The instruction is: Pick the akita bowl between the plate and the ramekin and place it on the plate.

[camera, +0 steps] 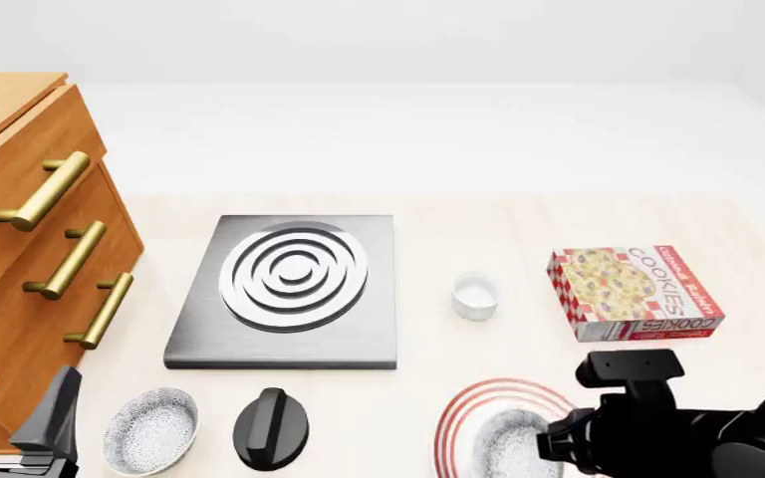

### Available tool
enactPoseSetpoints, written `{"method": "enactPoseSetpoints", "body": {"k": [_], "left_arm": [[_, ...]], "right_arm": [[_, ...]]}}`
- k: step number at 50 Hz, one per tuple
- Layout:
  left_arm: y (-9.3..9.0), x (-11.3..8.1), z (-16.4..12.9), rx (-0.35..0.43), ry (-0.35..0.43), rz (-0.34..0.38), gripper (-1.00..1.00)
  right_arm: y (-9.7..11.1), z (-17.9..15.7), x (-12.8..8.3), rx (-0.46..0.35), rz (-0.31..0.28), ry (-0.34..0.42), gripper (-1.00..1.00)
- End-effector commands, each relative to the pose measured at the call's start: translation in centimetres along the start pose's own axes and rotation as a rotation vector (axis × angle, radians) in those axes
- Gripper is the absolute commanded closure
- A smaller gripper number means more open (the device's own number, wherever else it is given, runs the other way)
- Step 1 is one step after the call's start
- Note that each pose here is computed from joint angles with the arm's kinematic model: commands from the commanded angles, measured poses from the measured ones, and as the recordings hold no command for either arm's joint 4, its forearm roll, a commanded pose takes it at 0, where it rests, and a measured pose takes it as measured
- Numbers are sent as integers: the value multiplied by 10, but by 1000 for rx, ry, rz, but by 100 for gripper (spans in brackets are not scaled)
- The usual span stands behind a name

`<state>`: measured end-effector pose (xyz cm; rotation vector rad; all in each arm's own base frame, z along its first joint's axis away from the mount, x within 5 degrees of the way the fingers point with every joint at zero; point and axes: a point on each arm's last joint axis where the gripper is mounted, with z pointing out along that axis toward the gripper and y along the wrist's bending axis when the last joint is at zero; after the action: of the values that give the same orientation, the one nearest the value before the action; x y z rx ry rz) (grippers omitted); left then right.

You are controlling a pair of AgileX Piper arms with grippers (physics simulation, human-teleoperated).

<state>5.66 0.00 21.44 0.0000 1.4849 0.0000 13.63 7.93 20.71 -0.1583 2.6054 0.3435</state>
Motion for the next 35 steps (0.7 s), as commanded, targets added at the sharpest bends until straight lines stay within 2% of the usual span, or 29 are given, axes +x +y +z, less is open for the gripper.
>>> {"method": "enactPoseSetpoints", "body": {"k": [1, 24, 25, 35], "left_arm": [[0, 0, 0, 0, 0, 0, -100], [0, 0, 0, 0, 0, 0, -100], [0, 0, 0, 0, 0, 0, -100], [0, 0, 0, 0, 0, 0, -100]], "right_arm": [[-2, 6, 2, 6, 1, 5, 100], [-13, 2, -8, 39, 1, -38, 100], [-16, -1, -10, 48, -4, -50, -100], [-19, -12, -17, 61, -14, -80, -100]]}}
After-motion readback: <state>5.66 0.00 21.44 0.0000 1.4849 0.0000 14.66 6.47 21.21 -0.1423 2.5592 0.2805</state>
